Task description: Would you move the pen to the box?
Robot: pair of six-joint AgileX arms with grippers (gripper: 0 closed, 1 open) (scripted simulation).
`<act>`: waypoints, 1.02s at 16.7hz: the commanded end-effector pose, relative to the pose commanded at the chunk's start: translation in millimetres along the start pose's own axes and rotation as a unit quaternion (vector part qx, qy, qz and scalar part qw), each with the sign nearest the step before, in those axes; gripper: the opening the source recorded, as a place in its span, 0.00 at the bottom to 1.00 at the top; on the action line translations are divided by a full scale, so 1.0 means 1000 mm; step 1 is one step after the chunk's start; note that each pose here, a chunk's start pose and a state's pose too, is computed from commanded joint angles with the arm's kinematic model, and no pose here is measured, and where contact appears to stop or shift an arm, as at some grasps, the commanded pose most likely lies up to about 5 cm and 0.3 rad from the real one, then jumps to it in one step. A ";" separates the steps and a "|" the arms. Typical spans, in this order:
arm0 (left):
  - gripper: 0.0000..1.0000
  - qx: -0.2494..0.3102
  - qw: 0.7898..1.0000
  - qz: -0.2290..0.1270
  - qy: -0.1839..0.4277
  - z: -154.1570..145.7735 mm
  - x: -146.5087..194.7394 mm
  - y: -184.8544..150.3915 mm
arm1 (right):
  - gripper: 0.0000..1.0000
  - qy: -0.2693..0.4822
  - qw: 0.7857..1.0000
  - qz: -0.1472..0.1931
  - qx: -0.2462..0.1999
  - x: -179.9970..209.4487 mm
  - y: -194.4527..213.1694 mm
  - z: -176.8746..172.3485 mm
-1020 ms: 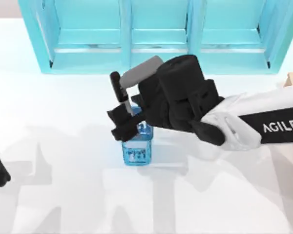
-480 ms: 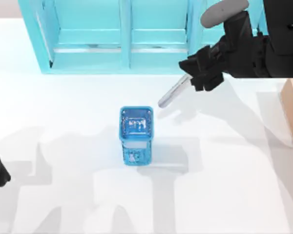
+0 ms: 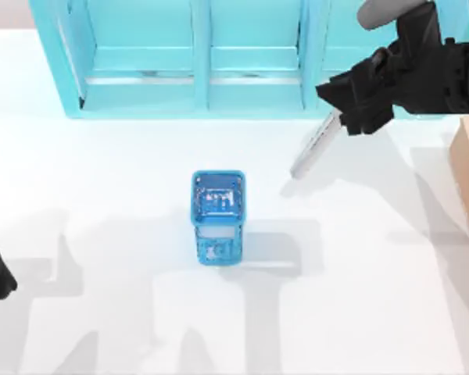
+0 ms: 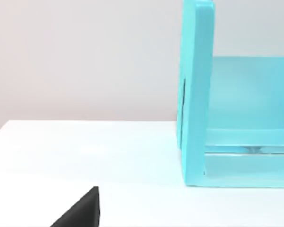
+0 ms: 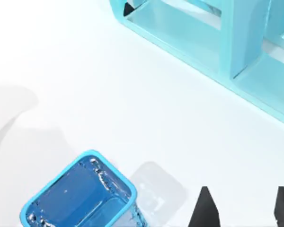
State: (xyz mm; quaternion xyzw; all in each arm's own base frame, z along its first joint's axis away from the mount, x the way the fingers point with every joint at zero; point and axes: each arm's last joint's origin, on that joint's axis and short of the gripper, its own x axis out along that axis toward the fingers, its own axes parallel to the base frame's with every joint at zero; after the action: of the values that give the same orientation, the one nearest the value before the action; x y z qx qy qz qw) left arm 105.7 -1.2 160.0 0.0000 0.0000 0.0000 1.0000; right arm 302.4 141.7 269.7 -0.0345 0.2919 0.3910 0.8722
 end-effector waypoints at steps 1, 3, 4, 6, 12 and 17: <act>1.00 0.000 1.000 0.000 0.000 0.000 0.000 0.000 | 0.00 -0.004 1.000 -0.006 -0.004 -0.005 -0.002 0.003; 1.00 0.000 1.000 0.000 0.000 0.000 0.000 0.000 | 0.00 -0.007 0.999 -0.030 -0.018 -0.023 -0.012 0.008; 1.00 0.000 1.000 0.000 0.000 0.000 0.000 0.000 | 0.00 -0.004 0.999 -0.049 -0.024 -0.035 -0.019 0.008; 1.00 0.000 1.000 0.000 0.000 0.000 0.000 0.000 | 0.00 0.014 0.995 -0.096 -0.015 -0.064 -0.039 0.002; 1.00 0.000 1.000 0.000 0.000 0.000 0.000 0.000 | 0.00 0.092 0.960 -0.251 0.089 -0.171 -0.086 -0.042; 1.00 0.000 1.000 0.000 0.000 0.000 0.000 0.000 | 0.00 0.111 0.946 -0.295 0.073 -0.207 -0.073 -0.049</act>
State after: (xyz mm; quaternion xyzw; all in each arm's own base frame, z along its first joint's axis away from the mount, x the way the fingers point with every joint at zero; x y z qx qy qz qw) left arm 105.7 -1.2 160.0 0.0000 0.0000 0.0000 1.0000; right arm 221.2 -60.5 327.8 -0.0980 0.3911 0.0871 0.9109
